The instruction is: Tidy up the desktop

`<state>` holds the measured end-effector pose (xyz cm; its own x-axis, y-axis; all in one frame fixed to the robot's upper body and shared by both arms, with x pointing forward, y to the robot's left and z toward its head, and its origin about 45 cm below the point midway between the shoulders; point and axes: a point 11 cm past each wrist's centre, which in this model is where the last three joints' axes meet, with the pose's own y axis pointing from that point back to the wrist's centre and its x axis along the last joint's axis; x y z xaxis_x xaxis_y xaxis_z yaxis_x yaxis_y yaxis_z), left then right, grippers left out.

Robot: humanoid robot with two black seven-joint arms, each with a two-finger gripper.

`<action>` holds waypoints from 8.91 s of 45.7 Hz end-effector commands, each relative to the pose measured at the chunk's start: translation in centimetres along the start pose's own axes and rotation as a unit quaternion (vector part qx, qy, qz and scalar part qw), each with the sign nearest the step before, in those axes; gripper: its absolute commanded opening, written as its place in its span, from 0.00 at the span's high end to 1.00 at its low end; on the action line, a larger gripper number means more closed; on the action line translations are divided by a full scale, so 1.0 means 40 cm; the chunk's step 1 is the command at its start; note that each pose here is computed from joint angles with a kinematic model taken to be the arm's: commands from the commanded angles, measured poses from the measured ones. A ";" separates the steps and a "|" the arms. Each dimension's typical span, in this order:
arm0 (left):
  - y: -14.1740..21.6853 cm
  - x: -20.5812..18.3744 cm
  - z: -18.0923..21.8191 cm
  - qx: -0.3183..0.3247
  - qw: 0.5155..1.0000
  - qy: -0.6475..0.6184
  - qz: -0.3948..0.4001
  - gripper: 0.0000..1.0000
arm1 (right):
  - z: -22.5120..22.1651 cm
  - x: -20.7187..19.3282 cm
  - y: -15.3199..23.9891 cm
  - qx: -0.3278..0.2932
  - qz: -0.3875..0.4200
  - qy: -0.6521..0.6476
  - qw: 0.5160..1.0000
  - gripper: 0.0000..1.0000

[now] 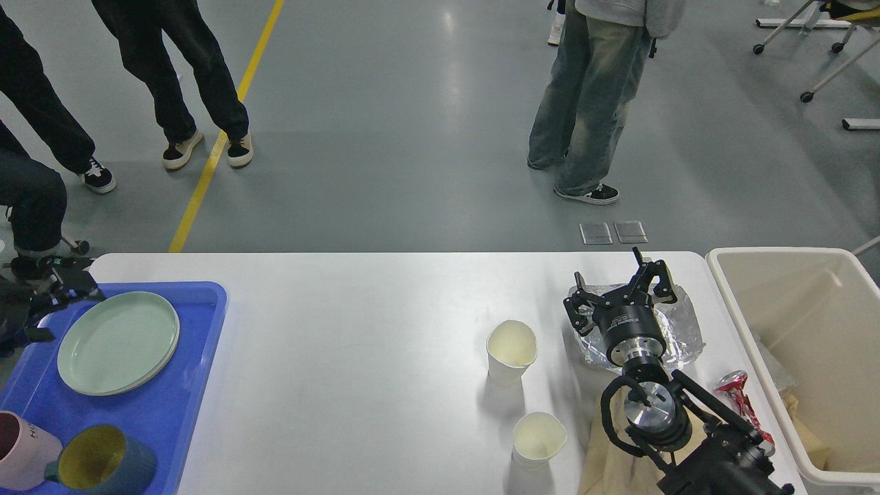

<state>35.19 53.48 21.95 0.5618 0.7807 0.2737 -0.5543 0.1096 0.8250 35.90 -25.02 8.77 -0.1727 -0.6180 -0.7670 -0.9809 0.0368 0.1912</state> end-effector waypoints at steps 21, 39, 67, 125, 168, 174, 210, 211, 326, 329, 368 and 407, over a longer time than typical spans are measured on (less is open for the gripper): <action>-0.009 -0.025 0.197 -0.332 0.923 0.190 -0.027 0.03 | 0.000 0.001 0.001 0.000 0.001 0.000 1.000 0.00; 0.034 0.019 0.083 -0.488 0.781 0.388 0.040 0.03 | 0.000 0.003 0.001 0.000 0.001 0.001 1.000 0.00; -0.003 0.003 0.057 -0.519 0.732 0.435 0.064 0.03 | 0.002 0.001 0.002 -0.001 0.000 -0.001 1.000 0.00; -0.348 -0.396 0.390 -0.498 0.635 0.588 -0.050 0.03 | -0.001 0.001 0.000 0.000 0.001 0.001 1.000 0.00; -0.348 -0.397 0.386 -0.501 0.637 0.584 -0.043 0.03 | -0.003 -0.002 -0.007 0.006 0.010 -0.006 1.000 0.00; -0.348 -0.397 0.386 -0.501 0.637 0.584 -0.043 0.03 | -0.002 -0.008 -0.011 0.002 0.011 -0.006 1.000 0.00; -0.348 -0.398 0.388 -0.501 0.637 0.584 -0.044 0.03 | -0.693 -0.357 -0.239 0.152 -0.118 0.395 0.898 0.00; -0.348 -0.397 0.387 -0.501 0.637 0.584 -0.044 0.03 | -0.706 -0.370 -0.238 0.148 -0.122 0.424 0.885 0.00; -0.347 -0.397 0.388 -0.502 0.637 0.584 -0.045 0.03 | -0.364 -0.144 0.314 -0.604 -0.127 0.613 0.493 0.00; -0.347 -0.397 0.388 -0.502 0.637 0.584 -0.045 0.03 | -0.348 -0.105 0.320 -0.603 -0.105 0.609 0.506 0.00; -0.347 -0.397 0.388 -0.503 0.636 0.583 -0.046 0.03 | -0.081 0.009 0.364 -0.585 -0.100 0.667 0.450 0.00; -0.347 -0.397 0.388 -0.503 0.636 0.583 -0.046 0.03 | -0.005 0.075 0.413 -0.550 -0.096 0.720 0.411 1.00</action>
<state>43.49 29.99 13.81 0.1063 0.6038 -0.7900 -0.9943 0.0674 -0.0823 18.97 -26.44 9.64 0.9095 -0.3800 0.1688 -0.1850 -0.0062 0.9827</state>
